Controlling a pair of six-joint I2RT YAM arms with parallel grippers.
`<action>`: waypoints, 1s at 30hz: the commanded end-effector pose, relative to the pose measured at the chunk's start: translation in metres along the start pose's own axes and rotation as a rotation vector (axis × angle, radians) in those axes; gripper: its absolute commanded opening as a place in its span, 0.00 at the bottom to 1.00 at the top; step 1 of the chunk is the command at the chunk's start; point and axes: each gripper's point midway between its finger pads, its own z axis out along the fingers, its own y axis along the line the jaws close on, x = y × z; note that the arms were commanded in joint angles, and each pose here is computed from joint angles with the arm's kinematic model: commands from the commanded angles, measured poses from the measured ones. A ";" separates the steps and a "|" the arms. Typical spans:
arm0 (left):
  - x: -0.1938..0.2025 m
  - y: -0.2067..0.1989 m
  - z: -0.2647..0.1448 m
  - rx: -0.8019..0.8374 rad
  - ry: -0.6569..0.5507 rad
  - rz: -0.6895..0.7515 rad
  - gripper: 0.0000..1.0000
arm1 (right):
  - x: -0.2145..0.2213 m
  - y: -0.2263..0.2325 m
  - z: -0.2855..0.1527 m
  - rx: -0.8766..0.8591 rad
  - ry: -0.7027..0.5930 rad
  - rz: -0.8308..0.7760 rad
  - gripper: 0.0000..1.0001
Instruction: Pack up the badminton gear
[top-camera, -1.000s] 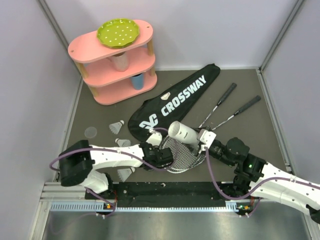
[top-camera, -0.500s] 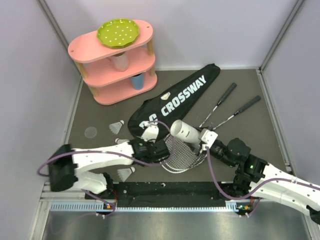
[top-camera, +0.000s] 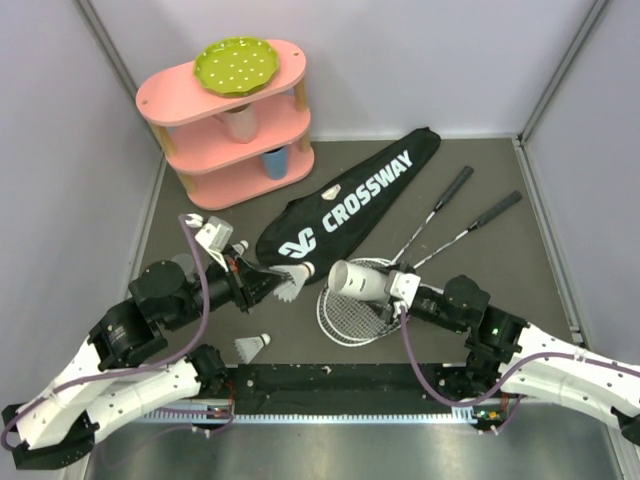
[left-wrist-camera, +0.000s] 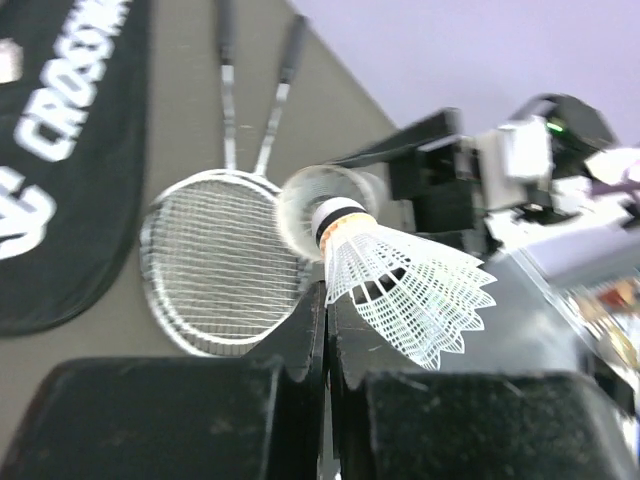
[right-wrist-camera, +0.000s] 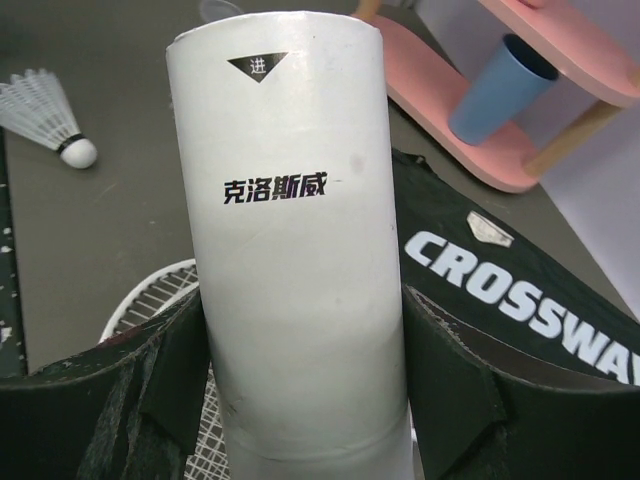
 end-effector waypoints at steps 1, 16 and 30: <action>0.014 -0.057 0.003 0.327 0.122 0.071 0.00 | -0.035 0.023 0.002 -0.157 -0.134 -0.030 0.21; 0.018 -0.067 0.026 0.372 0.184 0.065 0.00 | -0.056 0.027 -0.009 -0.190 -0.219 -0.026 0.20; 0.024 -0.063 0.028 0.383 0.226 -0.020 0.00 | -0.067 0.025 -0.014 -0.188 -0.251 -0.028 0.20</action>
